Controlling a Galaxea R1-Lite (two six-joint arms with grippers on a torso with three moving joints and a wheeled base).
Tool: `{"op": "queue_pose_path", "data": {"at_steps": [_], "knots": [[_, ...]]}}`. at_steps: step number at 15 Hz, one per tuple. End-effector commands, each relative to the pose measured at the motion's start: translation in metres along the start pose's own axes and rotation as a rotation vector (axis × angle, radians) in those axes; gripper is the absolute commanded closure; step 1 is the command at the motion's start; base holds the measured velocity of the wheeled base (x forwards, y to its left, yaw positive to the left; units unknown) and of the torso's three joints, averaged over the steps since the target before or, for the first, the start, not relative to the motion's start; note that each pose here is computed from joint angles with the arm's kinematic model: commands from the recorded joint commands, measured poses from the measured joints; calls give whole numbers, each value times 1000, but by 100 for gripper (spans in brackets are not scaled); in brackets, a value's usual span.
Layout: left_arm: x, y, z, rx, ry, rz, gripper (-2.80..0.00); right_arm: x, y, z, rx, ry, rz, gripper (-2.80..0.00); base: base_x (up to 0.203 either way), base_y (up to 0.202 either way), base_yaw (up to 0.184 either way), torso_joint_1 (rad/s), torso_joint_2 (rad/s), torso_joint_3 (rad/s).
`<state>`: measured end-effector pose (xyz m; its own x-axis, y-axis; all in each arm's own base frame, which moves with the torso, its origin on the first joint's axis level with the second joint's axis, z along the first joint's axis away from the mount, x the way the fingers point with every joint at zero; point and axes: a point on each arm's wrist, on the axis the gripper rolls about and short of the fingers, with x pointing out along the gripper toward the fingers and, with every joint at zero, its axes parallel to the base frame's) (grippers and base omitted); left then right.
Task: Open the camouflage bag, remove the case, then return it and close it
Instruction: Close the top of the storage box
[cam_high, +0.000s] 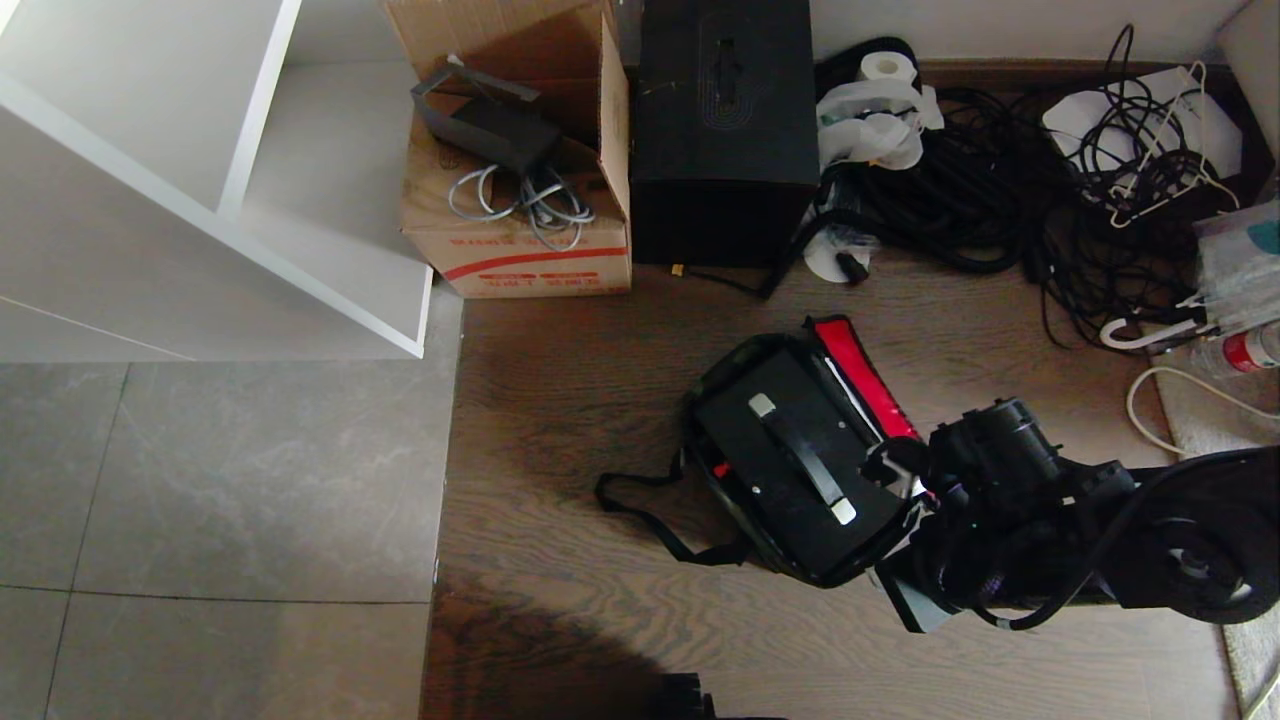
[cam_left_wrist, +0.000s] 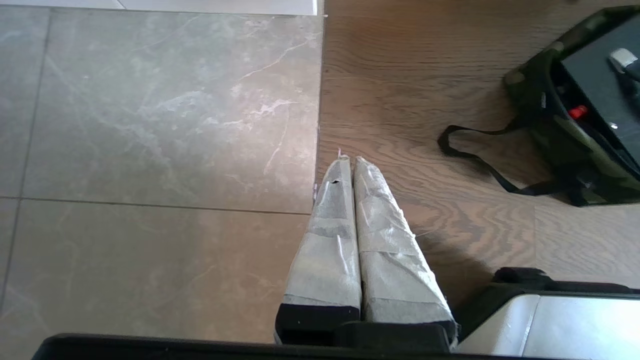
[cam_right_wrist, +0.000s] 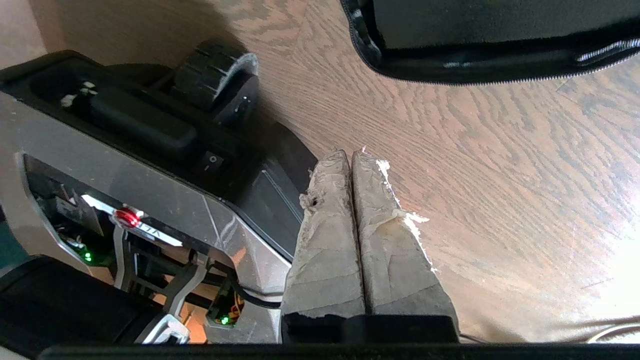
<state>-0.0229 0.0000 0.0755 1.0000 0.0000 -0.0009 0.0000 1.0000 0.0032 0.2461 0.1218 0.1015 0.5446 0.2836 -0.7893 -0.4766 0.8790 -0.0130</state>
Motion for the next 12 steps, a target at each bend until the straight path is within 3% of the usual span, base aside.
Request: {"op": "queue_pose_path", "data": {"at_steps": [1,12], "knots": [[0,0,0,1,-1,0,0,-5,0,3,0,-23,-3,0,0,0,0,0,0,0],[0,0,0,2,2,0,0,-11,0,11,-2,-60,2,0,0,0,0,0,0,0]]}}
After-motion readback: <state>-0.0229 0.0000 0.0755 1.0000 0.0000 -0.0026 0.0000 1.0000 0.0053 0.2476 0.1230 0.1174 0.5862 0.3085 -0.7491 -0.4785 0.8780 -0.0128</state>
